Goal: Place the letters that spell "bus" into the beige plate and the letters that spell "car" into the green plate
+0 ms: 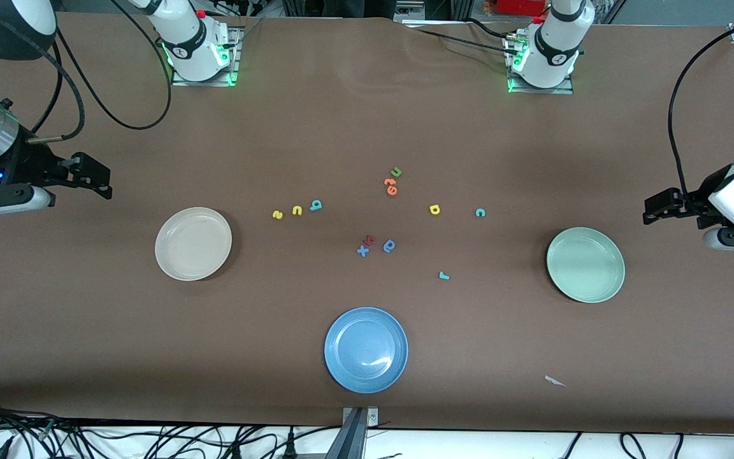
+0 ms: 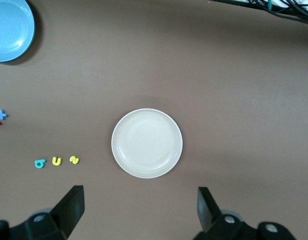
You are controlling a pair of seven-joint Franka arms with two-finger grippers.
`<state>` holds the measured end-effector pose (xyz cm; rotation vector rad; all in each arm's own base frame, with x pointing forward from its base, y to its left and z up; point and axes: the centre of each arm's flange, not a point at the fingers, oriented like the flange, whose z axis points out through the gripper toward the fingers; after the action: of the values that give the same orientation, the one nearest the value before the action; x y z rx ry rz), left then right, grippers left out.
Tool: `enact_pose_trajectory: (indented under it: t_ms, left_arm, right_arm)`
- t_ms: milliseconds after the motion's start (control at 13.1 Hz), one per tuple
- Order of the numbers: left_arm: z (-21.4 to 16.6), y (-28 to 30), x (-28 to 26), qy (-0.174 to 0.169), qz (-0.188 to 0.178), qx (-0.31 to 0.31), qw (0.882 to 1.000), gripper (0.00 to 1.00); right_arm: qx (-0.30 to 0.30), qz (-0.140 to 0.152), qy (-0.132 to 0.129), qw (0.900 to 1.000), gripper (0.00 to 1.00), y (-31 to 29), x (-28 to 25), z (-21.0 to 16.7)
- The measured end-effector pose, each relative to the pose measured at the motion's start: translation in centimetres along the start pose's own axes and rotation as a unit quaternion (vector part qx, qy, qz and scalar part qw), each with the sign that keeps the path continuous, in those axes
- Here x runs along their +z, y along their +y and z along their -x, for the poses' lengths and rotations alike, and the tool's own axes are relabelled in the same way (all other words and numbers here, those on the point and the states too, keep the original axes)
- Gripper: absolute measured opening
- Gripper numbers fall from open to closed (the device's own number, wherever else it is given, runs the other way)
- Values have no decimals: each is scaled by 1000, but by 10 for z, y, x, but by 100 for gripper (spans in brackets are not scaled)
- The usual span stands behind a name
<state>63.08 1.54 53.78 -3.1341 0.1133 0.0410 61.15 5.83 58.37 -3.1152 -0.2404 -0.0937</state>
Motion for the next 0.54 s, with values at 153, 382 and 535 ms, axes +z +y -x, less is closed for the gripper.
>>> enact_pose_trajectory:
  t_ms: [153, 382, 535]
  left_arm:
    - [0, 0, 0, 0, 0, 0, 1000, 100]
    - [0, 0, 0, 0, 0, 0, 1000, 100]
    - [0, 0, 0, 0, 0, 0, 1000, 100]
  right_arm:
    - [-9, -6, 2, 1000, 100, 0, -2, 0]
    - [-17, -1, 8, 1000, 100, -4, -9, 2]
    - [-37, 7, 4, 999, 100, 3, -7, 2]
